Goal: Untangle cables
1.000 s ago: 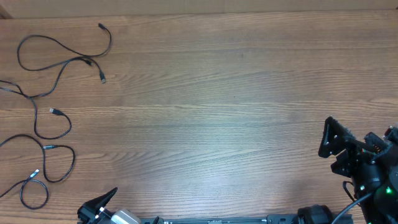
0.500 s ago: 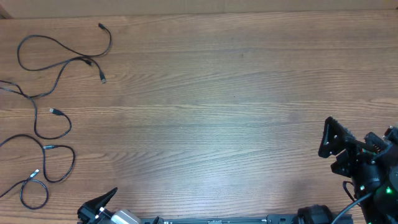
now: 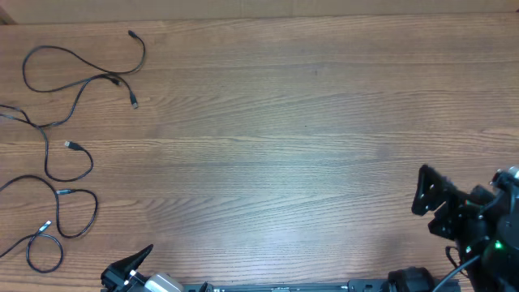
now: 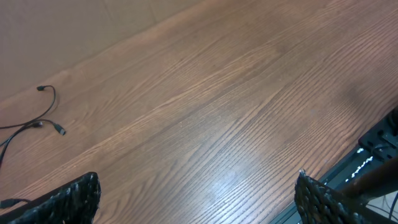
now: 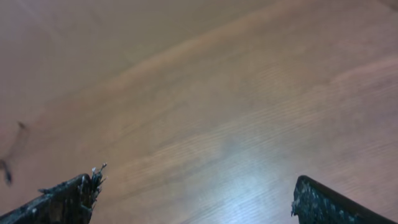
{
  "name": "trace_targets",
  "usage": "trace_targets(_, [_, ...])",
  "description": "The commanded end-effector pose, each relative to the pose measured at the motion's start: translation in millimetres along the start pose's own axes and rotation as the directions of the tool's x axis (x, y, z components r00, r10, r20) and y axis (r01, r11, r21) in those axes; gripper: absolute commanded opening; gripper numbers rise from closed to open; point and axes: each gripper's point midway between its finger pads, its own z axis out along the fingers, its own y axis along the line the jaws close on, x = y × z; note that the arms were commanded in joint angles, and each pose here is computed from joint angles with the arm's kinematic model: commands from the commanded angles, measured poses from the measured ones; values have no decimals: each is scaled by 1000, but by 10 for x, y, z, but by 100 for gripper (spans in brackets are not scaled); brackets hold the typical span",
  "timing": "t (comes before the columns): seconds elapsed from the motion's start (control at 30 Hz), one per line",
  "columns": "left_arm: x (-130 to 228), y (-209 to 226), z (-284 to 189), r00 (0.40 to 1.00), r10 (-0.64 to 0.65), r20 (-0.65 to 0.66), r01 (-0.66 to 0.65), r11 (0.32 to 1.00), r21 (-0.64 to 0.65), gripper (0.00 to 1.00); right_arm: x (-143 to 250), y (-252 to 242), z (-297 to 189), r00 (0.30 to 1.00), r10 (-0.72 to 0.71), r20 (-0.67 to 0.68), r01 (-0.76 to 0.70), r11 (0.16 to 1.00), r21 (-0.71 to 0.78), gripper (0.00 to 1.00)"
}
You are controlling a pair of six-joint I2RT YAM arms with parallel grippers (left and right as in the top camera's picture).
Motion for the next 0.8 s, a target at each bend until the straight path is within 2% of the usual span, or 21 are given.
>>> trace_targets(0.0, [-27,-35,-37,1000,7,18,-8,1000,7,100,37,-57,31,1000,-8,-7,8,1000,29,100])
trace_targets(0.2, [-27,-35,-37,1000,8,18,-8,1000,7,100,159,-70,278,1000,-10,-16,11,999,36,100])
trace_targets(0.53, [-27,-35,-37,1000,8,18,-8,1000,7,100,408,-60,667,990,23,140,-12,997,-74,100])
trace_targets(0.77, [-27,-35,-37,1000,7,18,-8,1000,7,100,577,81,808,974,-47,223,92,976,-197,100])
